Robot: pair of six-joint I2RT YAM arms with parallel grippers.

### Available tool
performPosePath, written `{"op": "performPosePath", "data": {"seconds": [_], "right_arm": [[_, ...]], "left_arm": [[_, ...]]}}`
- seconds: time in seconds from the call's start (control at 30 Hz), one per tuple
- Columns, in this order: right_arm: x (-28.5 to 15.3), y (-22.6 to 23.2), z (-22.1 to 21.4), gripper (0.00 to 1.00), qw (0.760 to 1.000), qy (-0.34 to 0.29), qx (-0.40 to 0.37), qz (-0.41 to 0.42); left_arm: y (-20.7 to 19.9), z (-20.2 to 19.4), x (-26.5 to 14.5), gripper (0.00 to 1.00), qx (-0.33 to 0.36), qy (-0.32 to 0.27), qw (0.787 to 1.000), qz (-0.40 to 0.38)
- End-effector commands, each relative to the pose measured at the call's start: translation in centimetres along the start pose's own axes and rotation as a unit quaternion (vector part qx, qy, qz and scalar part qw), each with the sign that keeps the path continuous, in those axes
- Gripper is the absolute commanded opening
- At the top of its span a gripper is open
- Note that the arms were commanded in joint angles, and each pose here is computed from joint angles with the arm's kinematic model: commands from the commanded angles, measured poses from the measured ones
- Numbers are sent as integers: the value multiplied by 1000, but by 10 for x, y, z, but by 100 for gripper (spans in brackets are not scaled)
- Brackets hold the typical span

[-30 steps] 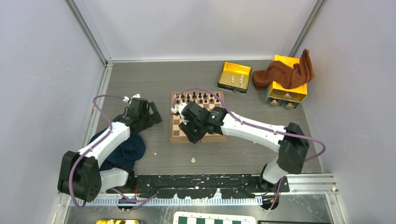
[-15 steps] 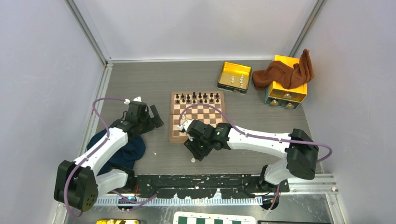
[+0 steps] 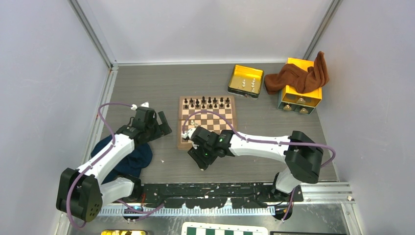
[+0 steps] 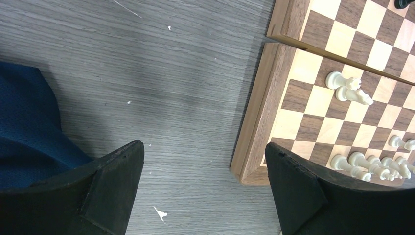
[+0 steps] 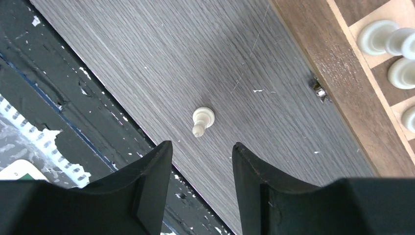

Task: Set up the chess pieces on the board
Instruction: Pick up the chess piece at the center of the board.

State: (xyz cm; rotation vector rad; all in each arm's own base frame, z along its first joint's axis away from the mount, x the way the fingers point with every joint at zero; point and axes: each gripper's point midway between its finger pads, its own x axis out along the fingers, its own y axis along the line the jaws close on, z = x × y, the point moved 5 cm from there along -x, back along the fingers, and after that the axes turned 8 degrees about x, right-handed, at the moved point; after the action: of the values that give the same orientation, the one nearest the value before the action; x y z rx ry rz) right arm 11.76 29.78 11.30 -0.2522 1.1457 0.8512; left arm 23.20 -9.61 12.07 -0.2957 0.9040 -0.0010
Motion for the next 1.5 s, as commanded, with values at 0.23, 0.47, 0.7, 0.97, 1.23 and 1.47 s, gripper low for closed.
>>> {"op": "performPosePath", "data": {"seconds": [0.23,0.47,0.7,0.97,1.23,1.47], "right_arm": [[12,11,15,51,1000,-10,-12,19],[19,11,15,45,1000,-1,-14,19],[23,11,14,38,1000,5,-16,20],[24,11,10,35,1000,11,-15,21],[26,11,8,30,999,16,-12,25],[26,11,6,25,999,19,-8,28]], "left_arm": [[-1,5,-5,94,3,-15,1000,-1],[-1,4,-4,94,5,-13,1000,2],[0,4,-1,94,6,-11,1000,4],[0,2,0,94,6,-9,1000,5],[1,1,1,94,5,-6,1000,5],[2,-1,1,94,4,-5,1000,5]]}}
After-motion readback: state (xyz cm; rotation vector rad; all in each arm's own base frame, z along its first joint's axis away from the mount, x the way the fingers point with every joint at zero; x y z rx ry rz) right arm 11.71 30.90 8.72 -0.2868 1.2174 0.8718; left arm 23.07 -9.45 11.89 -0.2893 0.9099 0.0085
